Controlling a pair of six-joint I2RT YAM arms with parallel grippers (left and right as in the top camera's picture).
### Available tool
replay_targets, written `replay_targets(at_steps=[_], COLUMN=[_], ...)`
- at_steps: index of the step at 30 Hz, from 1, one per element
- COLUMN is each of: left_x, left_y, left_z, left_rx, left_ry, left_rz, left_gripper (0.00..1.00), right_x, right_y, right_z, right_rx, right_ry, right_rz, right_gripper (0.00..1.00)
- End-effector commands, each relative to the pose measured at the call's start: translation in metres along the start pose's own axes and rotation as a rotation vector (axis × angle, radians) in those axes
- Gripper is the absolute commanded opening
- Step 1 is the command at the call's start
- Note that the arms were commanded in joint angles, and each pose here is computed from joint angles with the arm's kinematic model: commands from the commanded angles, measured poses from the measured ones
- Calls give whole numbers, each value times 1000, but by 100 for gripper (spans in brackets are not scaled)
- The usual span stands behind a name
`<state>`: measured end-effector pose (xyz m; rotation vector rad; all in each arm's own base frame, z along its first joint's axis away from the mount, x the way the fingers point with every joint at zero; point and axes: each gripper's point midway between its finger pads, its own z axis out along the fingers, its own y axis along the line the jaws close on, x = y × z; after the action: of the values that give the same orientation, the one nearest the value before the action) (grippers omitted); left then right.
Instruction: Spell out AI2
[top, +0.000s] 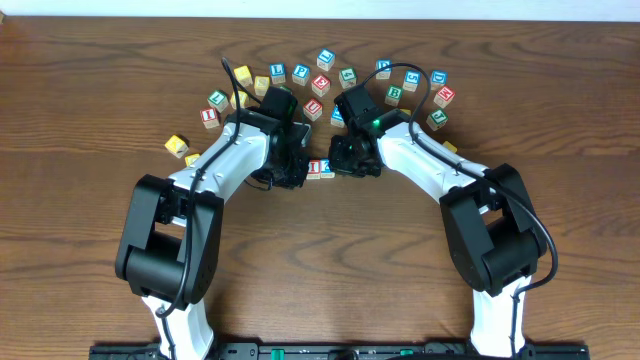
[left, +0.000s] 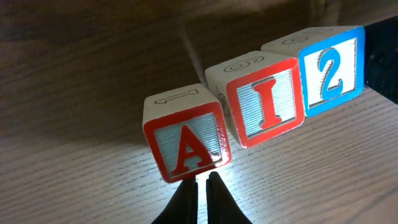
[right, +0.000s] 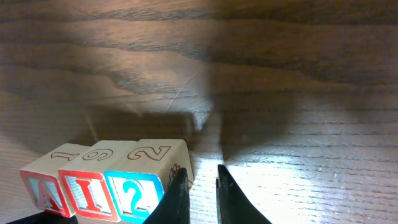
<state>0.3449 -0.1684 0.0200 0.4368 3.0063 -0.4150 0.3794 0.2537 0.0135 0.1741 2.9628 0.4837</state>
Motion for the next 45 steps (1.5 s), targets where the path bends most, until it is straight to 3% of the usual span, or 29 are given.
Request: replay_targets(at_steps=[1, 9, 19, 45], left_x=[0, -1, -21, -9], left_y=[0, 0, 35, 29], left_z=[-3, -7, -56, 3], left_rx=[1, 0, -19, 64], left_ry=[-7, -13, -108, 2], left_rz=[-9, 1, -46, -13], left_gripper=[8, 7, 7, 7], right_x=[6, 5, 6, 6], right_y=[-3, -3, -3, -3], right_z=[8, 8, 8, 8], right_rx=[14, 16, 16, 16], right_ry=[19, 17, 17, 17], right_rz=[7, 7, 7, 7], right_gripper=[11, 10, 11, 10])
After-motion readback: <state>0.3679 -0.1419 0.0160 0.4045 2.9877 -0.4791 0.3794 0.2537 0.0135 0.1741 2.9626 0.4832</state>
